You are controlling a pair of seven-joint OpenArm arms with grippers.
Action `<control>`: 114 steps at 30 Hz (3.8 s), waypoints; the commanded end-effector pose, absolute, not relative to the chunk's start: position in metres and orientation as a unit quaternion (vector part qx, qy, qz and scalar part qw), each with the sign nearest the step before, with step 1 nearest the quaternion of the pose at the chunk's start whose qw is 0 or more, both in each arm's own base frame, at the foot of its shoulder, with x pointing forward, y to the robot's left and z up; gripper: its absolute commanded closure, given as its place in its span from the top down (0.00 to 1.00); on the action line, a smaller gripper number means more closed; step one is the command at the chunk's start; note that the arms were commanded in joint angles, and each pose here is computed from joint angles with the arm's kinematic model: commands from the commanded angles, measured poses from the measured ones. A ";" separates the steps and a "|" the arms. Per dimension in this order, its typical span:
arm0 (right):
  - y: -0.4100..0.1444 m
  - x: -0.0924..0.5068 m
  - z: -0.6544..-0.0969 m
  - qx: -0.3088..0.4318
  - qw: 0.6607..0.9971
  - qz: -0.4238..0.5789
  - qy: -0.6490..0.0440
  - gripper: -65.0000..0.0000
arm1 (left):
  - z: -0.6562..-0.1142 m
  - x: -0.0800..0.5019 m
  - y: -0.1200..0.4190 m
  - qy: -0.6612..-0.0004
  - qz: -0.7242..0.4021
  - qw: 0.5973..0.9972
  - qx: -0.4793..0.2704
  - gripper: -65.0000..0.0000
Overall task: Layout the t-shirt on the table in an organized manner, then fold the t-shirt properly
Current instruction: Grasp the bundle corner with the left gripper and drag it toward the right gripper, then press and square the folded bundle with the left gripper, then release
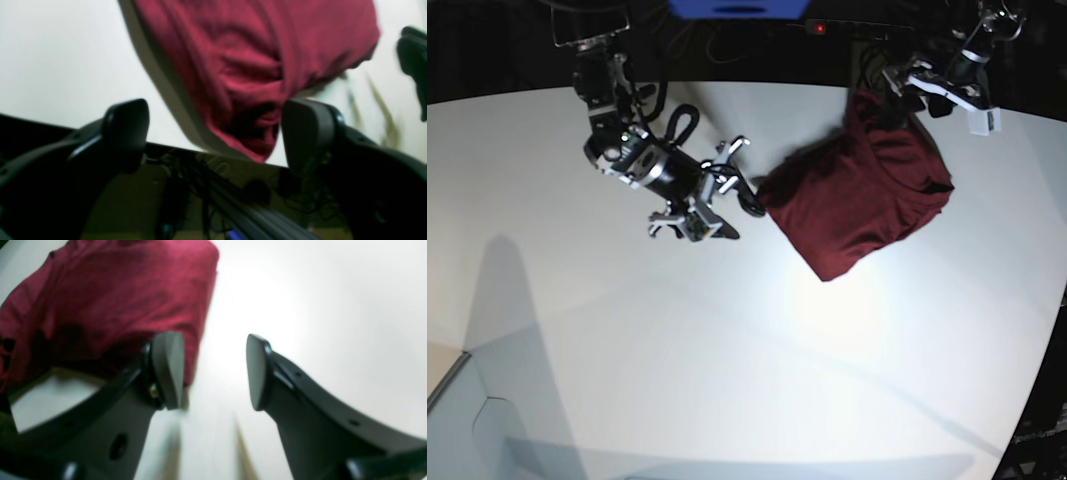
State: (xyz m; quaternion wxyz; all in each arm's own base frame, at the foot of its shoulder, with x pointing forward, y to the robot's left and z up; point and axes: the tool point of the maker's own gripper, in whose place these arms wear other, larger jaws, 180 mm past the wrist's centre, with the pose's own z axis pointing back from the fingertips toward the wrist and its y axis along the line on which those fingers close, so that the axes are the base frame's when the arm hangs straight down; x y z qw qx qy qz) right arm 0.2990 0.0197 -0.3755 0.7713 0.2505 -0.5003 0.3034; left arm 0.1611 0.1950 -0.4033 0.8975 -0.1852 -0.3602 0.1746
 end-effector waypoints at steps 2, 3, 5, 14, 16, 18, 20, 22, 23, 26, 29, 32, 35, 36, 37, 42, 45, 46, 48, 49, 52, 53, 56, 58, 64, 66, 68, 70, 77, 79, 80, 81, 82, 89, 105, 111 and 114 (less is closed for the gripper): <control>0.019 0.309 -0.357 0.255 0.755 0.293 -0.528 0.47 | -0.405 0.165 0.196 -0.369 0.184 0.890 -0.196 0.96; 0.018 0.310 -0.357 0.255 0.755 0.292 -0.529 0.47 | -0.407 0.165 0.196 -0.367 0.186 0.890 -0.198 0.96; 0.015 0.310 -0.357 0.252 0.757 0.292 -0.528 0.47 | -0.408 0.167 0.194 -0.365 0.186 0.890 -0.202 0.96; 0.015 0.310 -0.358 0.252 0.757 0.291 -0.528 0.47 | -0.393 0.180 0.198 -0.390 0.174 0.883 -0.194 0.96; 0.015 0.310 -0.359 0.252 0.758 0.292 -0.526 0.47 | -0.392 0.186 0.204 -0.392 0.167 0.884 -0.190 0.96; 0.015 0.310 -0.359 0.252 0.758 0.292 -0.526 0.47 | -0.388 0.195 0.205 -0.402 0.163 0.881 -0.191 0.96; 0.015 0.310 -0.359 0.252 0.758 0.291 -0.526 0.47 | -0.390 0.201 0.205 -0.403 0.164 0.879 -0.194 0.96; 0.015 0.309 -0.360 0.253 0.759 0.291 -0.525 0.47 | -0.395 0.208 0.204 -0.401 0.170 0.877 -0.204 0.96; 0.015 0.308 -0.361 0.253 0.760 0.291 -0.524 0.47 | -0.398 0.214 0.201 -0.400 0.173 0.875 -0.211 0.96; 0.015 0.308 -0.361 0.253 0.760 0.291 -0.523 0.47 | -0.408 0.220 0.198 -0.392 0.185 0.873 -0.225 0.96; 0.014 0.307 -0.362 0.253 0.761 0.291 -0.523 0.47 | -0.419 0.222 0.195 -0.383 0.198 0.871 -0.236 0.96; 0.008 0.307 -0.364 0.246 0.763 0.296 -0.520 0.47 | -0.431 0.220 0.190 -0.367 0.211 0.871 -0.248 0.96; 0.008 0.307 -0.364 0.245 0.762 0.297 -0.520 0.47 | -0.440 0.215 0.185 -0.354 0.220 0.872 -0.255 0.96; 0.008 0.308 -0.364 0.245 0.762 0.297 -0.521 0.47 | -0.441 0.216 0.183 -0.352 0.221 0.872 -0.259 0.96; 0.007 0.309 -0.363 0.244 0.761 0.298 -0.522 0.47 | -0.445 0.216 0.180 -0.346 0.222 0.872 -0.265 0.96; 0.007 0.310 -0.361 0.244 0.760 0.298 -0.523 0.47 | -0.457 0.221 0.154 -0.323 0.207 0.875 -0.294 0.96; 0.007 0.310 -0.361 0.244 0.760 0.298 -0.523 0.47 | -0.460 0.231 0.144 -0.315 0.202 0.876 -0.304 0.96; 0.007 0.310 -0.361 0.244 0.760 0.298 -0.523 0.47 | -0.462 0.234 0.144 -0.314 0.200 0.877 -0.304 0.96; 0.007 0.310 -0.361 0.243 0.760 0.298 -0.524 0.47 | -0.463 0.242 0.143 -0.313 0.192 0.881 -0.299 0.96; 0.004 0.311 -0.362 0.241 0.762 0.295 -0.524 0.47 | -0.464 0.246 0.142 -0.310 0.184 0.885 -0.294 0.95; -0.011 0.314 -0.364 0.227 0.769 0.285 -0.526 0.47 | -0.469 0.257 0.134 -0.299 0.156 0.897 -0.287 0.85; -0.015 0.316 -0.364 0.224 0.770 0.282 -0.527 0.47 | -0.471 0.260 0.126 -0.291 0.144 0.900 -0.291 0.75; -0.027 0.322 -0.361 0.213 0.773 0.271 -0.533 0.47 | -0.478 0.271 0.115 -0.272 0.114 0.910 -0.291 0.39; -0.041 0.327 -0.358 0.199 0.775 0.258 -0.541 0.47 | -0.482 0.276 0.100 -0.256 0.092 0.915 -0.298 0.15; -0.087 0.339 -0.341 0.152 0.777 0.219 -0.570 0.47 | -0.487 0.296 0.081 -0.223 -0.033 0.942 -0.248 0.02; -0.105 0.341 -0.337 0.133 0.779 0.212 -0.575 0.47 | -0.480 0.311 0.075 -0.225 -0.089 0.944 -0.226 0.00; -0.118 0.342 -0.334 0.120 0.780 0.203 -0.579 0.47 | -0.471 0.326 0.074 -0.227 -0.156 0.942 -0.191 0.00; -0.131 0.343 -0.333 0.108 0.783 0.190 -0.583 0.47 | -0.461 0.342 0.069 -0.228 -0.233 0.933 -0.153 0.00; -0.176 0.341 -0.331 0.069 0.792 0.142 -0.589 0.47 | -0.422 0.385 0.021 -0.240 -0.507 0.828 -0.017 0.00; -0.185 0.336 -0.334 0.061 0.797 0.132 -0.587 0.47 | -0.415 0.390 0.000 -0.261 -0.548 0.794 -0.011 0.00; -0.188 0.336 -0.334 0.058 0.797 0.129 -0.587 0.47 | -0.412 0.390 -0.012 -0.274 -0.564 0.779 -0.015 0.00; -0.193 0.335 -0.334 0.054 0.798 0.125 -0.587 0.47 | -0.411 0.388 -0.024 -0.289 -0.578 0.762 -0.024 0.00; -0.198 0.332 -0.336 0.050 0.801 0.120 -0.585 0.47 | -0.407 0.385 -0.040 -0.307 -0.592 0.744 -0.038 0.00; -0.230 0.319 -0.341 0.022 0.811 0.087 -0.578 0.47 | -0.384 0.377 -0.117 -0.376 -0.658 0.651 -0.050 0.00; -0.241 0.302 -0.350 0.012 0.821 0.076 -0.565 0.47 | -0.406 0.366 -0.139 -0.324 -0.755 0.570 0.022 0.01; -0.240 0.298 -0.354 0.013 0.824 0.075 -0.561 0.47 | -0.399 0.373 -0.139 -0.329 -0.756 0.565 0.031 0.22; -0.240 0.298 -0.354 0.013 0.824 0.075 -0.561 0.47 | -0.398 0.375 -0.137 -0.330 -0.755 0.565 0.032 0.48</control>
